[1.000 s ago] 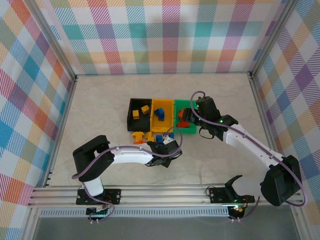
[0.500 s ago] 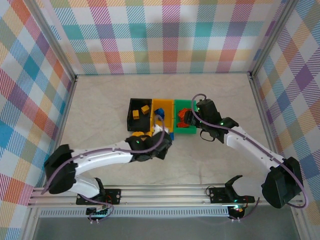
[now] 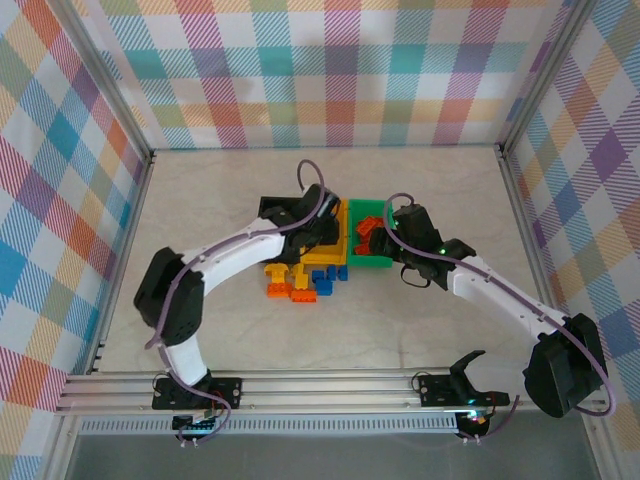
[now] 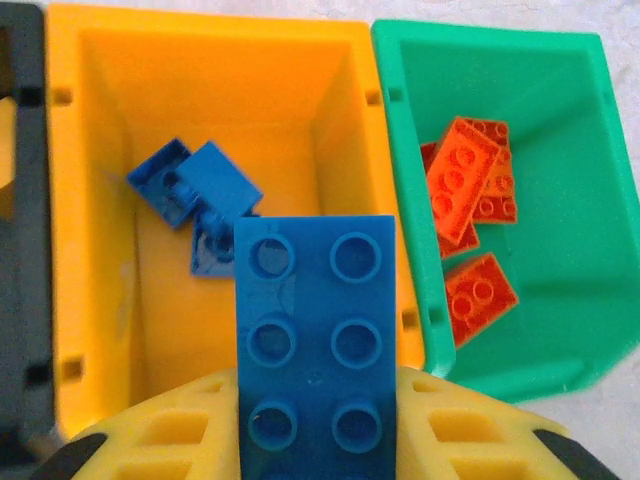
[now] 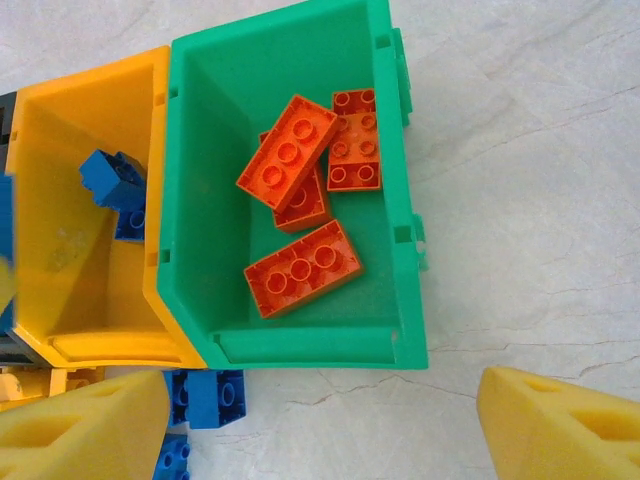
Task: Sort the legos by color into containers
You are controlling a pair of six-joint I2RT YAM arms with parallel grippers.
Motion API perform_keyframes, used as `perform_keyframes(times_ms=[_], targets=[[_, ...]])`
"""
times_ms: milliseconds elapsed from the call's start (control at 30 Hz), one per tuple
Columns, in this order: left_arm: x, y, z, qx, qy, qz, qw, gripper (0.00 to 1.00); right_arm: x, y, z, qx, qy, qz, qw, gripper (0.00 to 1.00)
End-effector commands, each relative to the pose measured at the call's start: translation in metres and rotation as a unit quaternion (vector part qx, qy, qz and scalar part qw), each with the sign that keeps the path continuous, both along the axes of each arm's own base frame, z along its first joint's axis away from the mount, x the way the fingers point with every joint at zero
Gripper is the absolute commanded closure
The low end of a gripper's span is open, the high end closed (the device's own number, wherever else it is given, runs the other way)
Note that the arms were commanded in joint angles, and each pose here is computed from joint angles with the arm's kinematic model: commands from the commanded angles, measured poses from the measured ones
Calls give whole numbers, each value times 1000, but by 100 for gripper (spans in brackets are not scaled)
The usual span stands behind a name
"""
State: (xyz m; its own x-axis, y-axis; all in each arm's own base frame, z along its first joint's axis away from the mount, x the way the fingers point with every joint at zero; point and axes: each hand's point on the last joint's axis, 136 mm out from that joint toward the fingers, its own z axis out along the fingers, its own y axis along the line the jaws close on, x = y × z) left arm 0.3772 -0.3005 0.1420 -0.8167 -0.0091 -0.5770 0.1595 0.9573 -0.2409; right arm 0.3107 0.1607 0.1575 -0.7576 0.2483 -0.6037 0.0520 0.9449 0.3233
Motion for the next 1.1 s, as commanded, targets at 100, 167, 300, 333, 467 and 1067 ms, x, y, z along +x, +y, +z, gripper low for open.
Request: perform_keyframes(times_ms=[100, 167, 300, 333, 467, 1067], targets=[[22, -7, -9, 7, 15, 5, 1000, 65, -6, 1, 3, 16, 2, 3, 1000, 19], [23, -10, -9, 3, 16, 5, 1000, 54, -6, 4, 4, 19, 3, 10, 1000, 19], [24, -14, 8, -18, 7, 5, 1000, 36, -7, 11, 7, 32, 1, 26, 999, 18], [23, -13, 14, -24, 2, 5, 1000, 33, -7, 12, 8, 37, -2, 29, 999, 18], [11, -9, 50, -58, -24, 2, 998, 25, -9, 21, 10, 57, -2, 46, 997, 18], [-137, 144, 43, -72, -43, 100, 992, 0, -89, 186, -20, 67, 24, 409, 910, 24]])
